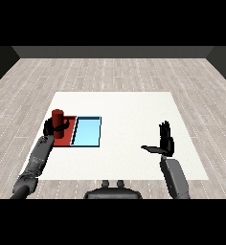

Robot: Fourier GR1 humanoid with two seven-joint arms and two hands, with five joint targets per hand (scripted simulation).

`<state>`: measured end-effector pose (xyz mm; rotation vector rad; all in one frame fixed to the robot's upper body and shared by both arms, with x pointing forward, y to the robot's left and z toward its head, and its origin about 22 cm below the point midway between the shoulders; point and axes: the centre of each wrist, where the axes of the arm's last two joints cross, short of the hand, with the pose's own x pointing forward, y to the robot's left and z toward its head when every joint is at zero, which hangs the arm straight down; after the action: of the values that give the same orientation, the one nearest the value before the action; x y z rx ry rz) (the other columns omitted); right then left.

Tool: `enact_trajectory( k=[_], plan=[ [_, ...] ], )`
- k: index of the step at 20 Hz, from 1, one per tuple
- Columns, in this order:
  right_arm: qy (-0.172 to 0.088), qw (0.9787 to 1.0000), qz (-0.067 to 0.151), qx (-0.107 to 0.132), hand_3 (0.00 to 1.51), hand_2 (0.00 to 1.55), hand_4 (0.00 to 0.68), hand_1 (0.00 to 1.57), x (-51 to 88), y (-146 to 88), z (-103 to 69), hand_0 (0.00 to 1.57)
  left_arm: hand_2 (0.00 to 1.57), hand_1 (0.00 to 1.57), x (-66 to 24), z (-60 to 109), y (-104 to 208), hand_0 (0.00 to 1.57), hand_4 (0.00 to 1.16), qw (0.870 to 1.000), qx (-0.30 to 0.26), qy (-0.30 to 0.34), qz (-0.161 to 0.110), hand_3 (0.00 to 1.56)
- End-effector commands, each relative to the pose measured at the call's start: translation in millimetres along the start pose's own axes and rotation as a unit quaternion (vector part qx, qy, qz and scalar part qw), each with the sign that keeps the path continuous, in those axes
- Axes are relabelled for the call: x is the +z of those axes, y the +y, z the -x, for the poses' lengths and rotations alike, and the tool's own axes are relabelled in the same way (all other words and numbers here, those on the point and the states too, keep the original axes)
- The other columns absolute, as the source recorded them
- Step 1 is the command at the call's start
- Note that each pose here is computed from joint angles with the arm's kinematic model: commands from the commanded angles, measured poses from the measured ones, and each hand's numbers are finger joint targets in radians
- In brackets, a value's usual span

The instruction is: Pick the red can and put it in the red box

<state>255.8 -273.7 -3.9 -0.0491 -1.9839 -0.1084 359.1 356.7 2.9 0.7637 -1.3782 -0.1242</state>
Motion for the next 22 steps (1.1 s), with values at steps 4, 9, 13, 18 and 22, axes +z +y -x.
enact_trajectory(
  k=[4,9,13,18,22],
  plan=[
    [-0.033,0.9994,-0.003,0.013,0.00,0.00,0.000,0.00,-9.3,-3.9,-10.2,0.00,1.06,1.01,3.2,39.5,-12.8,1.01,0.94,0.989,-0.089,0.115,-0.021,1.21],
    [-0.049,0.9986,-0.012,0.012,0.00,0.00,0.000,0.00,5.3,7.8,-7.5,0.00,0.80,0.85,12.1,48.2,-31.8,0.85,0.71,0.981,-0.101,0.164,-0.018,0.00],
    [-0.048,0.9987,-0.016,0.010,0.00,0.00,0.000,0.00,-8.9,-1.1,-9.7,0.00,1.17,1.25,1.1,51.5,0.7,1.25,0.46,0.979,-0.100,0.177,0.018,0.00],
    [-0.061,0.9979,-0.022,-0.004,0.00,0.00,0.000,0.00,-2.6,5.5,-10.4,0.00,0.00,0.00,-3.0,46.2,1.6,0.00,0.32,0.962,-0.192,0.186,0.063,0.00],
    [-0.057,0.9980,-0.021,-0.019,0.00,0.00,0.000,0.00,5.1,7.7,-16.4,0.00,0.00,0.00,-0.8,50.5,2.8,0.00,0.00,0.953,-0.192,0.226,0.068,0.00]
  ],
)
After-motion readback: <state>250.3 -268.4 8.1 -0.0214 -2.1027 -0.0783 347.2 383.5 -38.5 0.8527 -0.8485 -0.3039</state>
